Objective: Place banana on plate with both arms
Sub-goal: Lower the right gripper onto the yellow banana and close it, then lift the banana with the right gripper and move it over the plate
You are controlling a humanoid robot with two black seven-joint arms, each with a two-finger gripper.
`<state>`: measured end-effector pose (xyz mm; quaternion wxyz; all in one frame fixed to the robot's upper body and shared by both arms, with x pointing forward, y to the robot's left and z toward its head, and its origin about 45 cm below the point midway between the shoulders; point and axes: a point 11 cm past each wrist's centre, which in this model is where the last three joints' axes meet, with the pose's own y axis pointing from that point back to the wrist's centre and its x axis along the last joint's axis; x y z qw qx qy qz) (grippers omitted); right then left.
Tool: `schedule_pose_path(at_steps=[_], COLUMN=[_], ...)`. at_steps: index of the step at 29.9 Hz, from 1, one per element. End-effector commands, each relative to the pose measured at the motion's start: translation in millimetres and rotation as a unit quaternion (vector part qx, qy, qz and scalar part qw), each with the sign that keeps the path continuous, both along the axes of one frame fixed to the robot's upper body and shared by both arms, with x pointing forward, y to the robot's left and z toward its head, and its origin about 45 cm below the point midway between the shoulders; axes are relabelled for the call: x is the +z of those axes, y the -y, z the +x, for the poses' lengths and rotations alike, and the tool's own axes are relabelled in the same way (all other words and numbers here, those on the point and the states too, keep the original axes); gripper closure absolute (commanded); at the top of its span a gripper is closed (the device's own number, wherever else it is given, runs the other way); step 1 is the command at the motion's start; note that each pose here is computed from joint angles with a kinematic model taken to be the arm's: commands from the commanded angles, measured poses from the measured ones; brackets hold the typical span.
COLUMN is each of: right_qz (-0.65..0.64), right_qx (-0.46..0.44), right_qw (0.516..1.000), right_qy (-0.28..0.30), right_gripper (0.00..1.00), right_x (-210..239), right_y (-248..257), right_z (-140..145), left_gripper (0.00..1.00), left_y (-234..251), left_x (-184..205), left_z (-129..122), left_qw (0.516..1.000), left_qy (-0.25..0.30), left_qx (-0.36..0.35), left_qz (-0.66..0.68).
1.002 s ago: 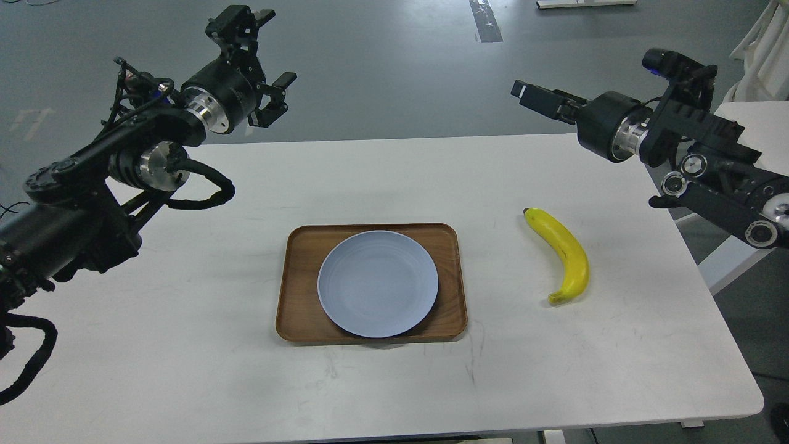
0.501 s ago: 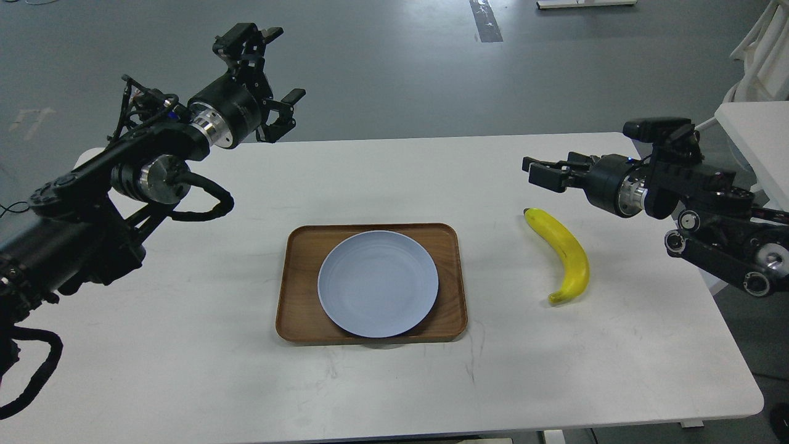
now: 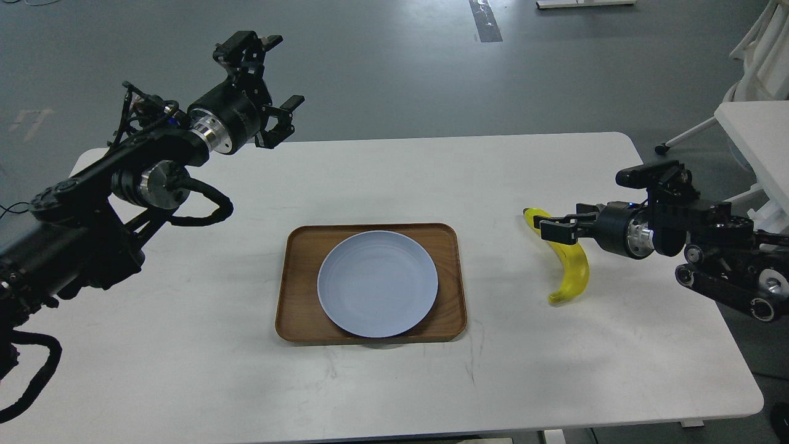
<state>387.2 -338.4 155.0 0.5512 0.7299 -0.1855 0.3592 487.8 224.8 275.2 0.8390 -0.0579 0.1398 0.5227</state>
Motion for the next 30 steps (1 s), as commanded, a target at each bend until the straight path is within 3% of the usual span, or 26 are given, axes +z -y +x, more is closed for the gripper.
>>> schedule_pose_path(at_steps=[1,11,15,17,19,20,22,23,24,26,30], right_qz=[-0.015,-0.018,-0.018,-0.019,-0.025,-0.031,-0.042,-0.042,-0.041,-0.04,-0.036], right_qx=[-0.013,0.0,0.0,0.001,0.01,0.015,0.026,0.026,0.027,0.026,0.025], right_qw=[1.0,0.999,0.999,0.999,0.999,0.998,0.998,0.998,0.998,0.998,0.999], right_qy=[-0.002,-0.029,-0.038,-0.04,-0.046,-0.047,-0.043,-0.043,-0.042,-0.038,-0.027], right_gripper=[0.02,0.04,0.09,0.16,0.4,0.44,0.75,0.75,0.84,0.88,0.88], right_x=[-3.8,-27.0,-35.1,-36.7,-40.4,-41.7,-40.3,-40.3,-39.9,-38.4,-33.2], right_y=[13.3,3.1,1.4,0.8,-0.6,-0.3,-0.5,-0.5,-1.3,-1.3,-2.1], right_z=[0.9,-12.0,-17.6,-18.6,-22.0,-22.9,-21.8,-21.7,-21.6,-19.9,-15.2], left_gripper=[0.02,0.02,0.02,0.02,0.02,0.02,0.02,0.02,0.02,0.02,0.02], left_y=[1.8,3.9,-7.8,-10.5,-12.2,-12.4,-13.2,-13.2,-12.3,-11.5,-10.1], left_x=[-0.4,-2.4,-5.0,-5.0,-3.1,-2.6,-2.2,-2.2,-2.8,-2.9,-2.4], left_z=[-1.7,-3.4,-4.3,-4.3,-4.3,-4.2,-4.1,-4.1,-4.3,-4.3,-4.8], left_qw=[1.0,1.0,1.0,1.0,1.0,1.0,1.0,1.0,1.0,1.0,1.0], left_qy=[0.003,0.003,0.001,0.002,0.01,0.012,0.013,0.013,0.013,0.012,0.013], left_qx=[-0.004,-0.004,0.004,0.006,0.01,0.011,0.011,0.011,0.01,0.01,0.008], left_qz=[0.001,0.007,0.014,0.014,0.011,0.01,0.01,0.01,0.01,0.01,0.01])
